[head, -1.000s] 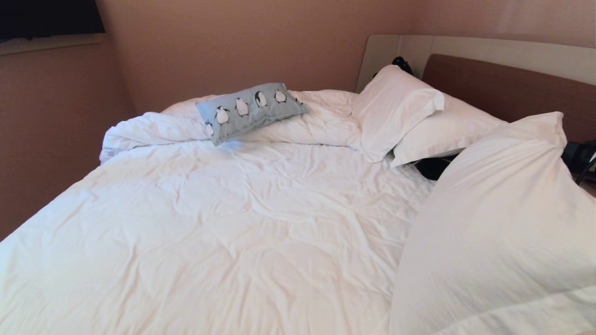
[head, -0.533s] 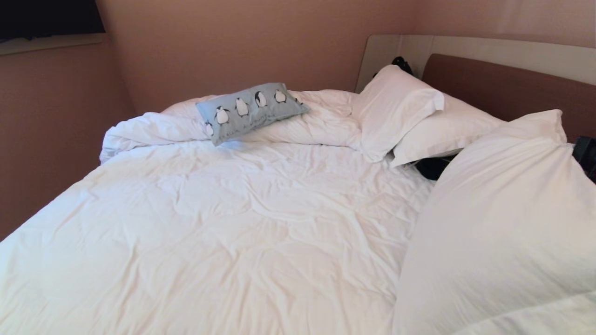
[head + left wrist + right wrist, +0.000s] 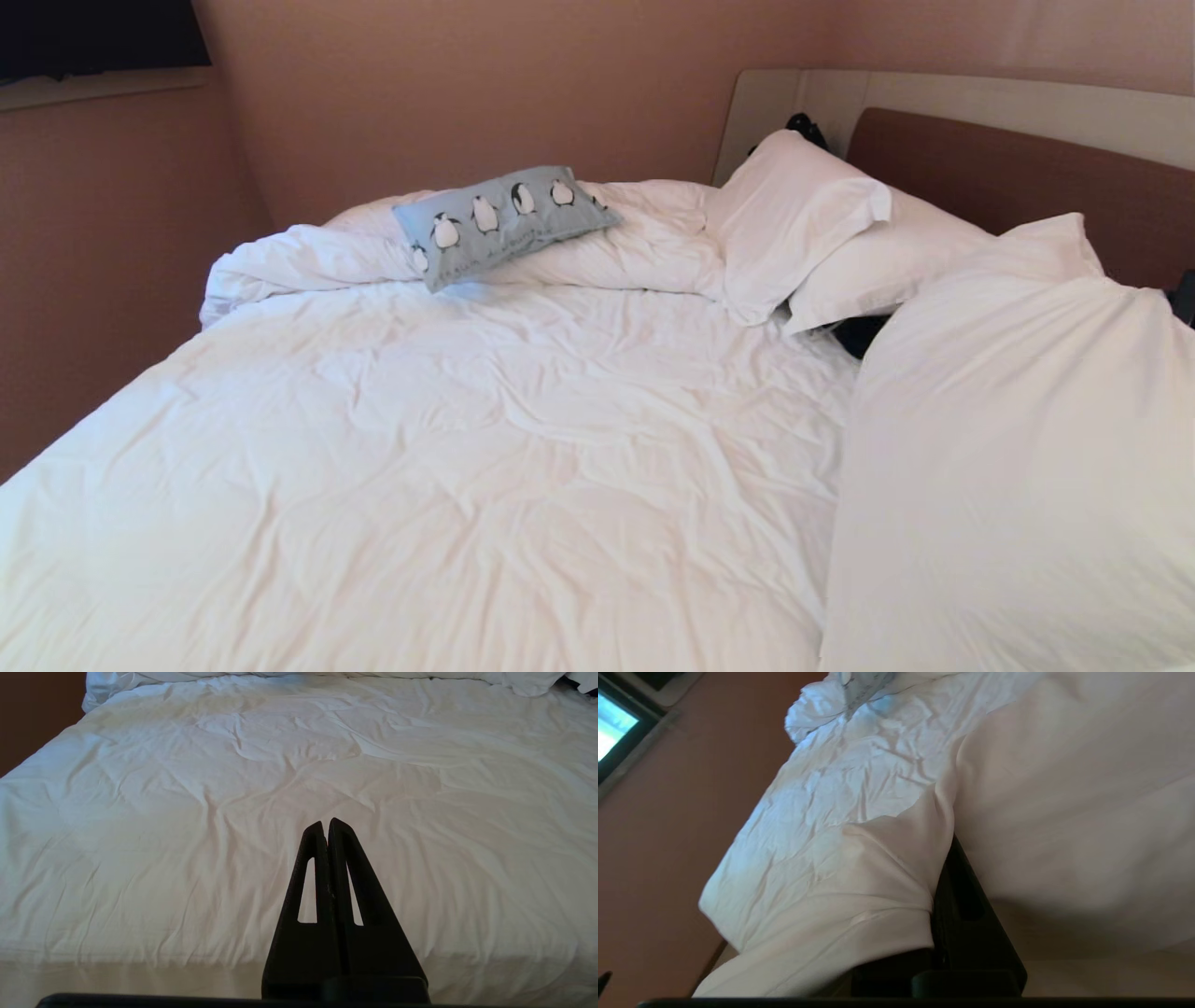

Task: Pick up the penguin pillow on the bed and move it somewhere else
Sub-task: Move to the head of the bed

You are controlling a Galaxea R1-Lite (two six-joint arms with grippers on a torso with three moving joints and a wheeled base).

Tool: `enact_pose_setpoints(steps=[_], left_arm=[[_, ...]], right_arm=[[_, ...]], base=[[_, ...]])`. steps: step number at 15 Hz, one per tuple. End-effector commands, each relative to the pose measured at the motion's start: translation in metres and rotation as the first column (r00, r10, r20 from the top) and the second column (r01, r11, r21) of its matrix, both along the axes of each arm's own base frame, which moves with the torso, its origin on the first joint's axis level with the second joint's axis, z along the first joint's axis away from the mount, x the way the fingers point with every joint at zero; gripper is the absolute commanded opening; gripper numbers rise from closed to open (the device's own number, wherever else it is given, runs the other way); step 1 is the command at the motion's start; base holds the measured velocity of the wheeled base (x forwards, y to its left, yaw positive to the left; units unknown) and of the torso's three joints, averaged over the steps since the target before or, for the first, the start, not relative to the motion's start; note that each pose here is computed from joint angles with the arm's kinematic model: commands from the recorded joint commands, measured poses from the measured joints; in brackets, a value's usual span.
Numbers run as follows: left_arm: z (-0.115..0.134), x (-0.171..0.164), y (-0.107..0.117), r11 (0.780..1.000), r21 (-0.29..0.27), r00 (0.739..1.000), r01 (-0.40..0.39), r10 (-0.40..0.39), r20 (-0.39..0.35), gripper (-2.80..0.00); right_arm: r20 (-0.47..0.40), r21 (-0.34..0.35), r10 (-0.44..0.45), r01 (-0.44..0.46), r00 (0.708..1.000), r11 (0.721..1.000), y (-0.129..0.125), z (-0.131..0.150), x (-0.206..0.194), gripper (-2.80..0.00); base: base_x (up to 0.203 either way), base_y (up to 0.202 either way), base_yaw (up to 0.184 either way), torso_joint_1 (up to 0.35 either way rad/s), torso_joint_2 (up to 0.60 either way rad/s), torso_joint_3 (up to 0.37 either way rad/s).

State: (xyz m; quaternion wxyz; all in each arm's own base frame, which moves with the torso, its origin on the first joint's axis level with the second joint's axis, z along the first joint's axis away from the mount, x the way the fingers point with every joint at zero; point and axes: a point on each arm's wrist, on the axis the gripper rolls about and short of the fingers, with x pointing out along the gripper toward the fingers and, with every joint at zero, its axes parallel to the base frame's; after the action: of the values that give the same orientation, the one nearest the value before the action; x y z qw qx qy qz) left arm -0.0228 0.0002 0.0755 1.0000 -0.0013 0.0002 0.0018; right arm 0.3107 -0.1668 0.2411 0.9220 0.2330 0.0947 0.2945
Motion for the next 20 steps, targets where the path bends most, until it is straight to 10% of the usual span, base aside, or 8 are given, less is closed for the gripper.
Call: enact_pose_setpoints(steps=[1,20], left_arm=[[0.000,0.000,0.000,1.000,0.000,1.000,-0.001,0.001,0.000,-2.80],[0.000,0.000,0.000,1.000,0.000,1.000,-0.001,0.001,0.000,-2.80]], right_arm=[[-0.011,0.026,0.058,-0.058,0.998,0.998,0.001,0.001,0.000,-2.80],[-0.049,0.067,-0.094,0.097,0.994,0.993,-0.012,-0.003,0.023,-2.80]], base=[[0.000,0.000,0.000,0.000,0.00,0.000],[0.000,0.000,0.000,0.000,0.00,0.000]])
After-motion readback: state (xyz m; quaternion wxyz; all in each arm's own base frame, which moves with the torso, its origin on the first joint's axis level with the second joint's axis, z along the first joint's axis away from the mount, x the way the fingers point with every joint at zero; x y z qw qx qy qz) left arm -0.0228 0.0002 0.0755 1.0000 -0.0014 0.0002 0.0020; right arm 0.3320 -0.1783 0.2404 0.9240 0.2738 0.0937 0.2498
